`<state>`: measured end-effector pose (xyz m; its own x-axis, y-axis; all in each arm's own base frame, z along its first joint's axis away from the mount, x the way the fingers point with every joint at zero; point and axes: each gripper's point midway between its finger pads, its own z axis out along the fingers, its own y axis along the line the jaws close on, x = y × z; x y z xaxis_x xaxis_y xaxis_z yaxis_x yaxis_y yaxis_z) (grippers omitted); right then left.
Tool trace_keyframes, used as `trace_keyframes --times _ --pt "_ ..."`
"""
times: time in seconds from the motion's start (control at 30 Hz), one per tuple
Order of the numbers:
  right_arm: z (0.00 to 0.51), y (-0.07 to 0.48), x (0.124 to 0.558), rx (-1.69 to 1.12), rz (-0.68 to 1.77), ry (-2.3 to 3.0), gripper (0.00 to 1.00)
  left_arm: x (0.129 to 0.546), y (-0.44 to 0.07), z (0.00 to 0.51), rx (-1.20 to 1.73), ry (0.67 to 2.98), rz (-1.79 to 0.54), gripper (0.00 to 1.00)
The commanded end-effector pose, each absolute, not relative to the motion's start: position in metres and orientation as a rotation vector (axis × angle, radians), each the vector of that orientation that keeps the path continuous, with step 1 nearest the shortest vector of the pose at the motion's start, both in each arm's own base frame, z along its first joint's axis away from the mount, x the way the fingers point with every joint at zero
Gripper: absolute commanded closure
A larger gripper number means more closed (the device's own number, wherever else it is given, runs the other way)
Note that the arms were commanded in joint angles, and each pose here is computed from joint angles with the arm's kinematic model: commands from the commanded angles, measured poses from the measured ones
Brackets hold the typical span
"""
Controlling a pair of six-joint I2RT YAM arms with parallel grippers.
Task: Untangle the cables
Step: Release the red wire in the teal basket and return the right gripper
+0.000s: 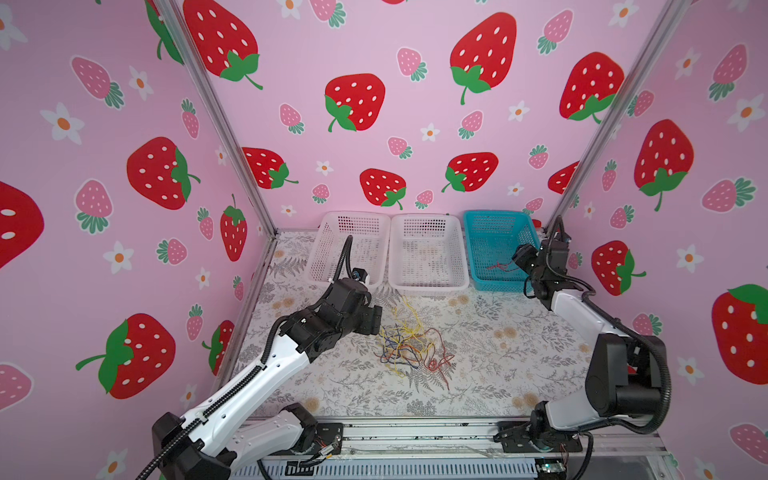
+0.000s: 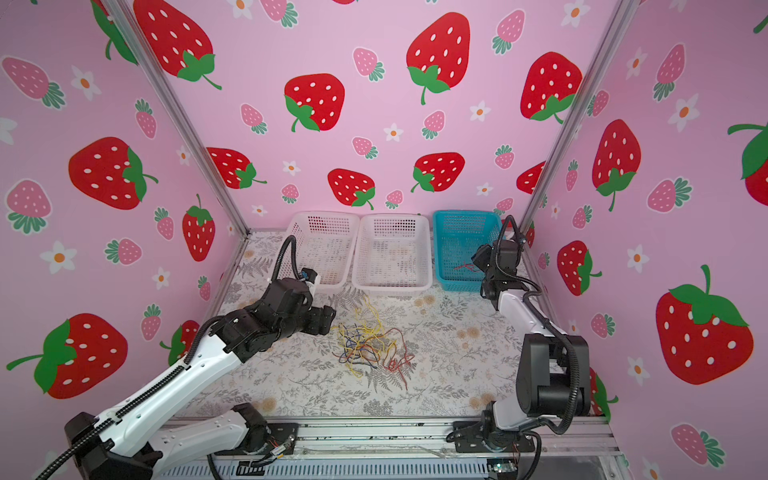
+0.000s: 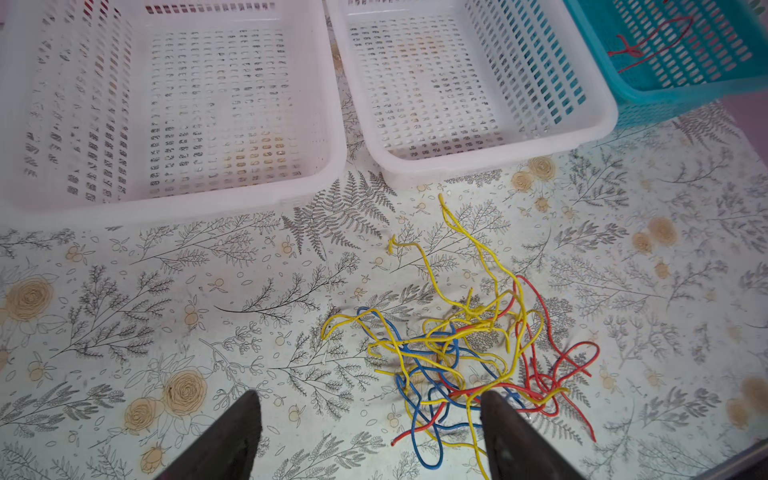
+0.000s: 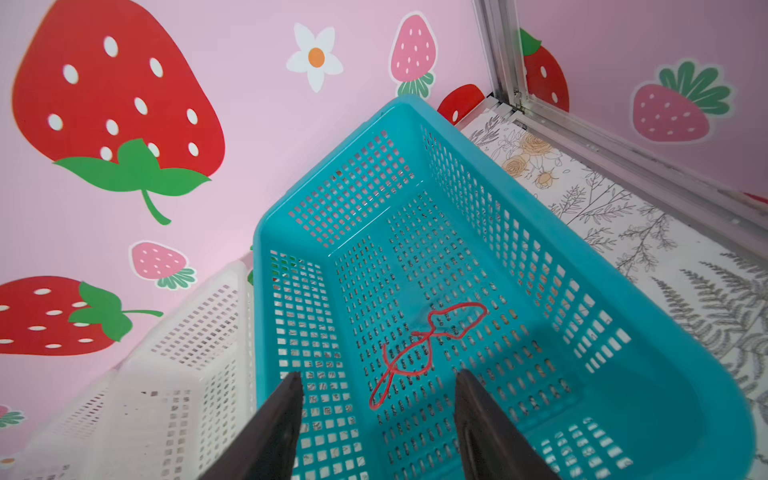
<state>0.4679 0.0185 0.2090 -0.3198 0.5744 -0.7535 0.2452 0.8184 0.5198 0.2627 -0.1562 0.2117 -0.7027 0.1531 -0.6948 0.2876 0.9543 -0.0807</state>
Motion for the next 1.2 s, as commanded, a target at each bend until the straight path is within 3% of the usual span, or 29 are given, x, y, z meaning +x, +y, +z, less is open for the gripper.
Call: trace_keyframes --times 0.0,0.17,0.57,0.83,1.17 --pt "0.240 0.034 0.462 0.534 0.447 1.872 0.37 0.265 -0.138 0.223 0.306 2.295 -0.133 0.15" --pt "0.258 0.112 0.431 0.230 0.644 1.910 0.35 0.259 -0.120 0.227 0.273 2.236 -0.078 0.16" --pt "0.227 0.272 0.311 -0.457 0.885 1.988 0.33 0.247 -0.114 0.225 0.295 2.081 -0.137 0.14" --pt "0.182 0.327 0.264 -0.716 0.941 2.015 0.34 0.251 -0.109 0.220 0.287 2.115 -0.075 0.14" --pt "0.137 0.347 0.274 -0.774 0.794 2.110 0.38 0.250 -0.114 0.215 0.310 2.125 -0.095 0.14"
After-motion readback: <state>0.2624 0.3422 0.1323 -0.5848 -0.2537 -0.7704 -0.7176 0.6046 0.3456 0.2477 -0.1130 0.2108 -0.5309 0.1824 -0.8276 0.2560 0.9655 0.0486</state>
